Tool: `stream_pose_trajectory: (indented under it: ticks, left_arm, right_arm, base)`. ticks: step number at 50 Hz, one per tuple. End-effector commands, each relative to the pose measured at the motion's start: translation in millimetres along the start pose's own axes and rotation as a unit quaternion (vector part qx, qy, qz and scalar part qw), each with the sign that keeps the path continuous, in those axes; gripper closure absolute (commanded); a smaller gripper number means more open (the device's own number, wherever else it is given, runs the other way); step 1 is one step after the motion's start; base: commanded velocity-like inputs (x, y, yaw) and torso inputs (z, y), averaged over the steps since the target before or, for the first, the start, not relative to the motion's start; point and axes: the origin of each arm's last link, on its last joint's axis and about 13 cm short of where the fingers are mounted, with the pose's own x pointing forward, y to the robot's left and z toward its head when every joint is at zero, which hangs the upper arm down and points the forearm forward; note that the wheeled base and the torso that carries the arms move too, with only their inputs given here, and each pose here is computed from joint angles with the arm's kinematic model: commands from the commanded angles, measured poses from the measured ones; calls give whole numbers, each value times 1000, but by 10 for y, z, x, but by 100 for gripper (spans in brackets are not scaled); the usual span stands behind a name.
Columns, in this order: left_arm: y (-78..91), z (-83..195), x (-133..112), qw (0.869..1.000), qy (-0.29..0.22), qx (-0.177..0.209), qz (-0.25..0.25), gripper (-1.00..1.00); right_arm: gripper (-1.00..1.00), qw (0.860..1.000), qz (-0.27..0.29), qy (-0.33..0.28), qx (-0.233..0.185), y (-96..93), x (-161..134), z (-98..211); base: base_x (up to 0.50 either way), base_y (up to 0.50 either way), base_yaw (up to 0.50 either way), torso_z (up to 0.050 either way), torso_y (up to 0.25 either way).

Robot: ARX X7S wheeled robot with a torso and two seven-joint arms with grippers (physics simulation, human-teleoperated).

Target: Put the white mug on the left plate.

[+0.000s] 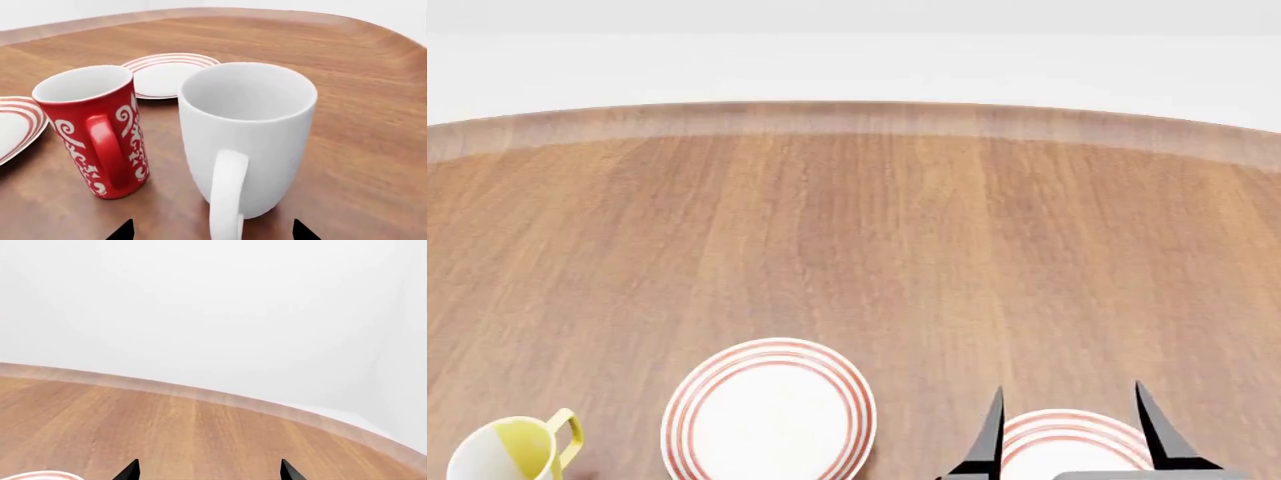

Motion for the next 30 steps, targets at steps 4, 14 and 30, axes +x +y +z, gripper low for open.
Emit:
stream_pose_trajectory:
  ticks: [4, 14, 30]
  left_arm:
    - [-8, 38, 5, 1000, -7, 2, -1, -100]
    - [10, 32, 20, 1000, -9, 0, 0, -100]
    - [-5, 61, -12, 1000, -16, 0, -4, 100]
  right_arm:
    - [-100, 1000, -1, 1, 0, -4, -4, -11]
    - [-100, 1000, -2, 0, 2, -13, -8, -11]
    - [-100, 1000, -2, -2, 3, -15, -8, 3]
  base:
    - [0, 0, 0, 0, 0]
    - [0, 0, 0, 0, 0]
    - [0, 0, 0, 0, 0]
